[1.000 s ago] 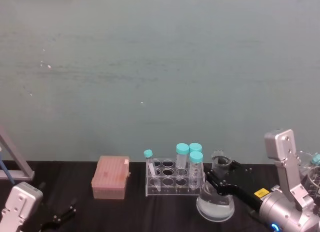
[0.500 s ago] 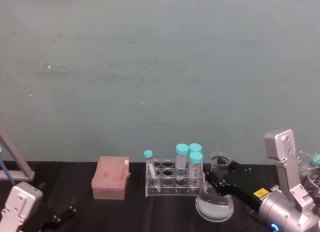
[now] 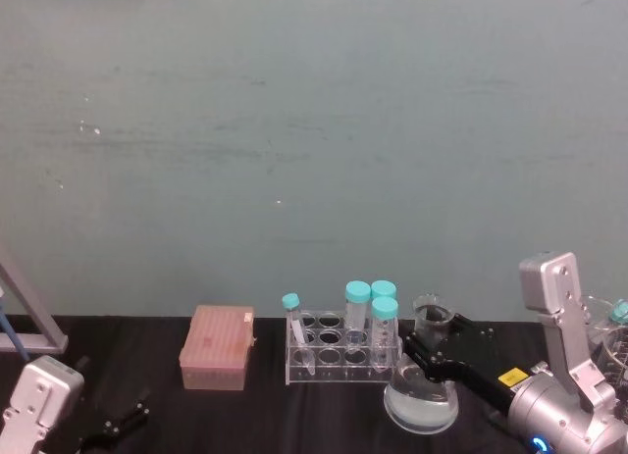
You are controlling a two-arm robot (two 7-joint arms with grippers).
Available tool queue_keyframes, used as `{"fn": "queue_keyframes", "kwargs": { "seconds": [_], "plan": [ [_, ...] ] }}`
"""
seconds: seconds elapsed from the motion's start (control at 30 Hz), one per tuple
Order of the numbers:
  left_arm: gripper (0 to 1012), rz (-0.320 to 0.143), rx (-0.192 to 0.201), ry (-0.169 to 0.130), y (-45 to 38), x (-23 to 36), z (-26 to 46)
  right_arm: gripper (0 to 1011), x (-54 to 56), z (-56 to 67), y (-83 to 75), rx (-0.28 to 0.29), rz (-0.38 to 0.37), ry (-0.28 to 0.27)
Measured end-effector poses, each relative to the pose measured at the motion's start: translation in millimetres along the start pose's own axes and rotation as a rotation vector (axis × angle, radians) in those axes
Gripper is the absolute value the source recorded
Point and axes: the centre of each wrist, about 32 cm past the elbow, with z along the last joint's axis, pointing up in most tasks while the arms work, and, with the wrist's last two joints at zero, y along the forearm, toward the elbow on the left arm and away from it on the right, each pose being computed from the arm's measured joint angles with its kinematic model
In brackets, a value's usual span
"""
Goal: Pick up the beaker with the right gripper, shake it three times, and then put it down.
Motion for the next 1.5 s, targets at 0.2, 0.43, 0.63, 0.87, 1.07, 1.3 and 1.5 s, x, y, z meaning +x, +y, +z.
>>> {"fn": "queue_keyframes", "kwargs": {
  "seconds": [0.2,0.43,0.63,0.87,1.07,1.3,1.5],
  "plan": [
    [1000,0.0,0.0,0.0,0.0,0.0,0.0,452,0.8,-0.6,-0.8,0.001,0.012,0.036],
    [1000,0.0,0.0,0.0,0.0,0.0,0.0,452,-6.9,-4.4,-2.6,0.036,0.061,0.598],
    [1000,0.0,0.0,0.0,0.0,0.0,0.0,452,-14.0,-3.8,-2.6,0.053,0.026,1.02],
    [1000,0.0,0.0,0.0,0.0,0.0,0.0,452,-16.0,-2.9,-3.9,0.062,-0.003,1.19],
    [1000,0.0,0.0,0.0,0.0,0.0,0.0,452,-13.9,-0.3,-4.5,0.034,-0.007,1.108],
    [1000,0.0,0.0,0.0,0.0,0.0,0.0,452,0.3,11.2,-8.0,0.001,-0.011,0.366],
    [1000,0.0,0.0,0.0,0.0,0.0,0.0,452,7.4,18.2,-10.1,-0.01,-0.01,-0.125]
  ]
}}
